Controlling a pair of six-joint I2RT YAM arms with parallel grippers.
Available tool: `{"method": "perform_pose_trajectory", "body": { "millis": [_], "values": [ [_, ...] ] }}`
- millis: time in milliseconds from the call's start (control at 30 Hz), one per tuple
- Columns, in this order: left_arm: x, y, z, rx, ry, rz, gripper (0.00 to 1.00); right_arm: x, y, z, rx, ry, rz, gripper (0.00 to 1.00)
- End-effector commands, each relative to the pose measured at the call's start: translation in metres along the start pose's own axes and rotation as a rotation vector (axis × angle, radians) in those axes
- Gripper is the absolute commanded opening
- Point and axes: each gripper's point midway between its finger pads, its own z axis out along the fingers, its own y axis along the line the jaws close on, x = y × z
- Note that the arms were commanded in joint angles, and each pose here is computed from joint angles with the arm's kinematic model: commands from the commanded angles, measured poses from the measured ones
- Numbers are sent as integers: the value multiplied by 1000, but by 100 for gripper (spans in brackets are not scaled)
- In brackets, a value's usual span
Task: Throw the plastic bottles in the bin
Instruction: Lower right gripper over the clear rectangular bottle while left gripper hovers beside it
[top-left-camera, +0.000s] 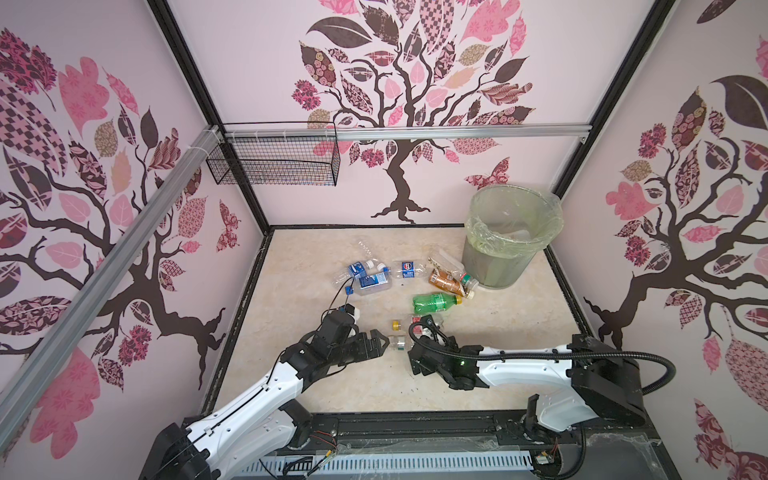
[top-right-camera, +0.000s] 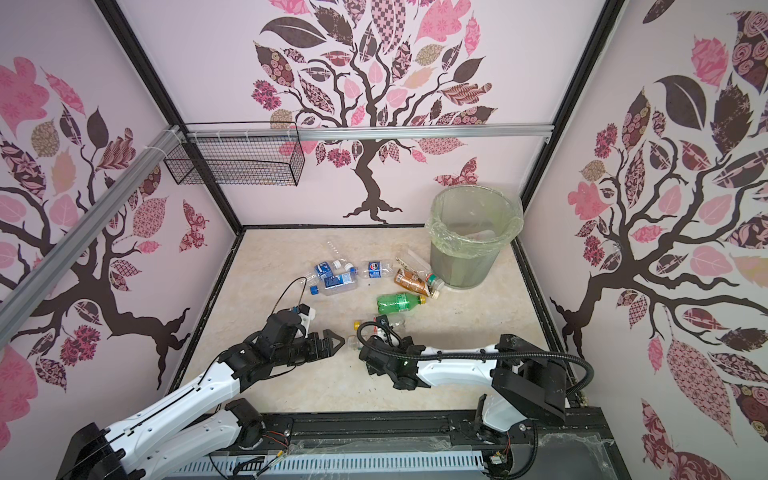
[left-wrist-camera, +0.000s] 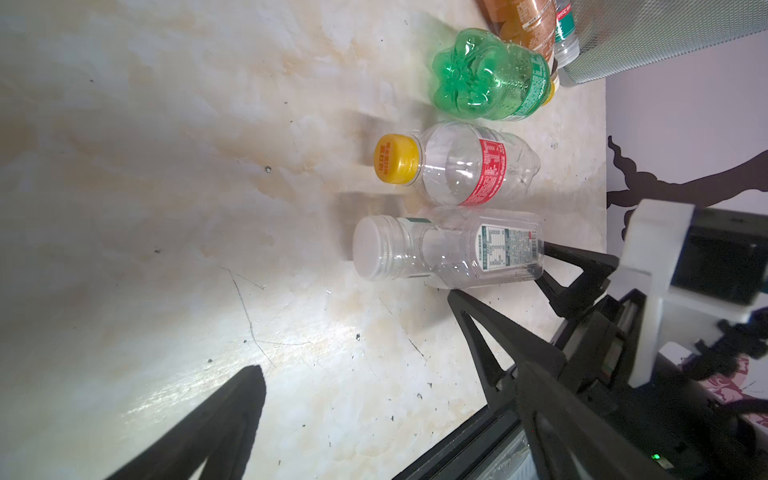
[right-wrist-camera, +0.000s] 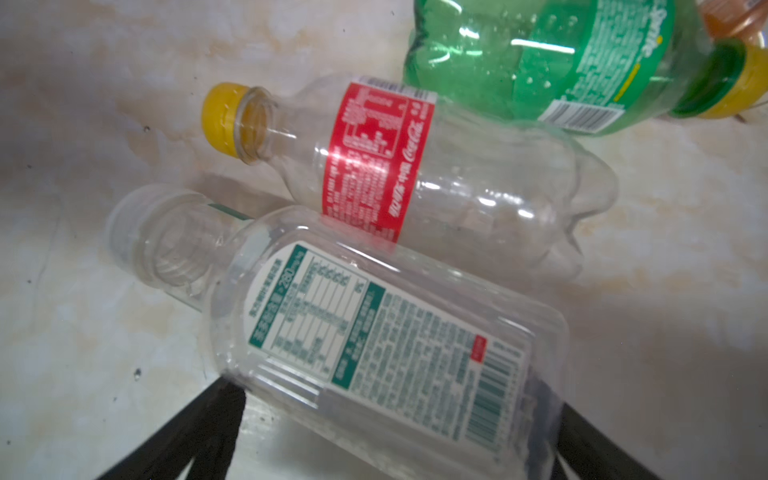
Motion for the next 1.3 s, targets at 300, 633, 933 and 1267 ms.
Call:
{"method": "perform_pose_trajectory", "body": {
  "millis": [300,633,933,1267],
  "values": [
    [2,18,-7,1,-28,-75,98,-31,27,-1,-57,-33,4,99],
    [-2,35,0,-140,18,8,98,-31,4,-35,-121,-100,85,100],
    [-19,19,1,-70,-57,-44,98,-8,11,-20,-161,-38,93,99],
    [-17,16,-5,-40,-64,-51,98,-3,-6,15,-15,2,51,99]
  ]
}}
